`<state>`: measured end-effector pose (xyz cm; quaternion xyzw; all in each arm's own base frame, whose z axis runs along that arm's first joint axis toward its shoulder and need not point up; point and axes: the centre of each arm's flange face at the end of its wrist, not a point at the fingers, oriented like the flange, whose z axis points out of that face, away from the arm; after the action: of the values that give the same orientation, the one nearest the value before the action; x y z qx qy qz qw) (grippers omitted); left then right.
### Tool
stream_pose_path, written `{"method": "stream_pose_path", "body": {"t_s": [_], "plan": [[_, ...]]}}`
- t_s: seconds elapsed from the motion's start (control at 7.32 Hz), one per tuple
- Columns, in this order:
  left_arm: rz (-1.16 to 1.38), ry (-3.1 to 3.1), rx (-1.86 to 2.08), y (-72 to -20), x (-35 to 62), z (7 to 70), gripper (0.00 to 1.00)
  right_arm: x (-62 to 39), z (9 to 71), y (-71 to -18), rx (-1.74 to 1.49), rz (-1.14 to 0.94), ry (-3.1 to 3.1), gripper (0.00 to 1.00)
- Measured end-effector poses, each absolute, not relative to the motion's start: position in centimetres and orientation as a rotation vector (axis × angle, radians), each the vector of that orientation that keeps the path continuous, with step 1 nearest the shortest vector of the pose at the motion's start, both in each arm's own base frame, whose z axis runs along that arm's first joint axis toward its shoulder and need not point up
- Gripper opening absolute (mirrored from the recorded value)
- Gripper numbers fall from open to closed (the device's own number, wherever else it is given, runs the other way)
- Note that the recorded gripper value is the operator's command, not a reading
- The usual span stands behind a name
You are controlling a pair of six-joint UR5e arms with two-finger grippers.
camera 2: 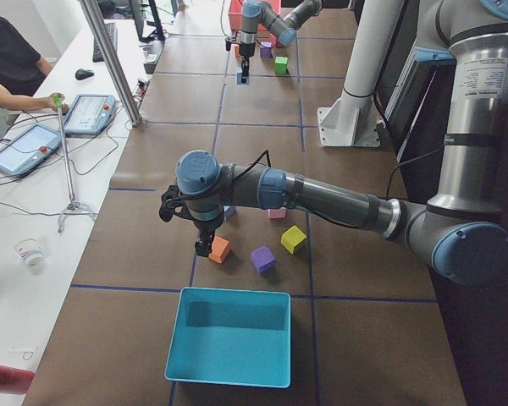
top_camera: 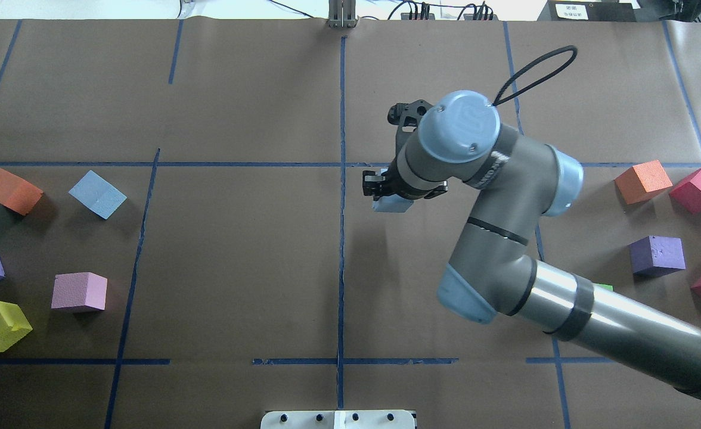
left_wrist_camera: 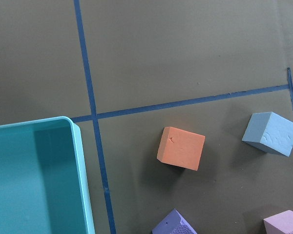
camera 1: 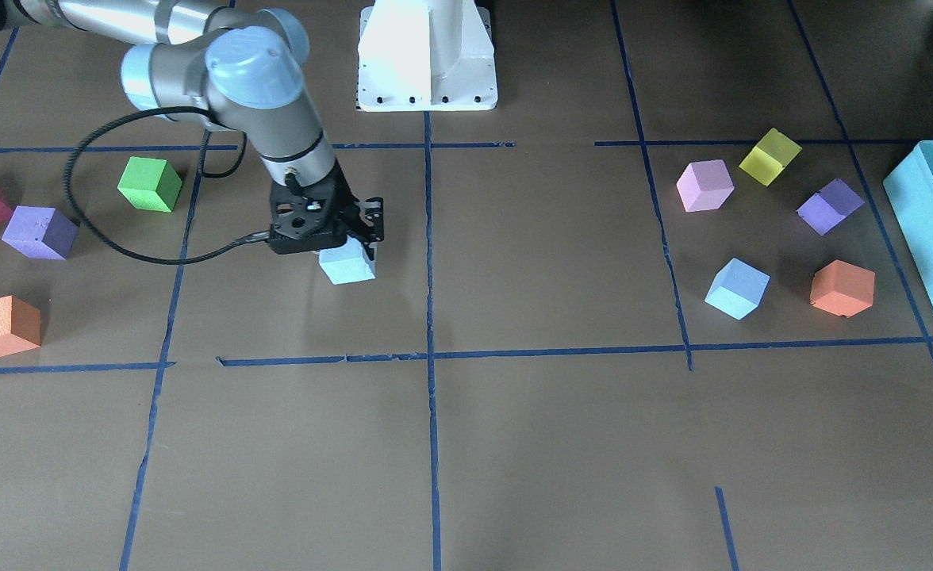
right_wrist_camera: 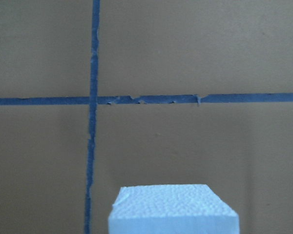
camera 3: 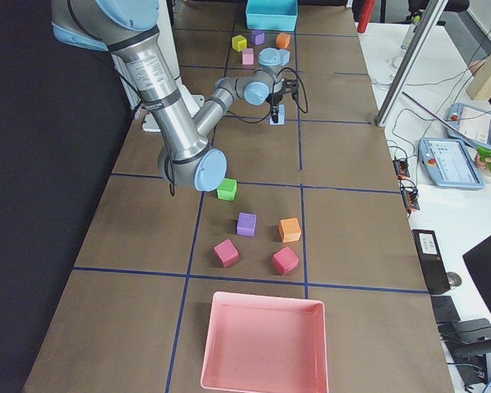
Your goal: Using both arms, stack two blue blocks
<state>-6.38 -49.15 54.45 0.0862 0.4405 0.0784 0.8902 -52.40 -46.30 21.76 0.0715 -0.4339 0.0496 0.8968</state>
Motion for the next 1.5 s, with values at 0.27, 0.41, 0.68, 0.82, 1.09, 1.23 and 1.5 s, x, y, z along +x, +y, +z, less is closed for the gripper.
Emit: {"method": "stream_pose_path", "body": {"t_s": [0.27,0.41,0.68,0.82,1.09,1.23,1.5], "plan": [[0.182,0.915,0.214,-48.3,-6.2,55.5,1.00,-57.2,21.4,-45.6,0.137,0.132,-0.854,0.01],[0.190,0.915,0.226,-48.1,-6.0,55.5,1.00,-58.6,21.3,-45.4,0.127,0.137,-0.845,0.02],[0.202,0.916,0.232,-48.1,-5.6,55.4,1.00,-61.5,20.8,-45.6,0.101,0.151,-0.824,0.03],[0.204,0.916,0.234,-48.0,-5.6,55.4,1.00,-62.3,20.8,-45.4,0.097,0.145,-0.817,0.03],[0.207,0.915,0.236,-48.0,-5.5,55.3,1.00,-63.2,21.0,-44.7,0.098,0.125,-0.807,0.04],[0.208,0.915,0.237,-48.0,-5.5,55.3,1.00,-63.4,20.9,-44.5,0.104,0.109,-0.806,0.06],[0.210,0.915,0.236,-47.8,-5.5,55.4,1.00,-63.7,20.7,-44.2,0.113,0.083,-0.806,0.99]]}}
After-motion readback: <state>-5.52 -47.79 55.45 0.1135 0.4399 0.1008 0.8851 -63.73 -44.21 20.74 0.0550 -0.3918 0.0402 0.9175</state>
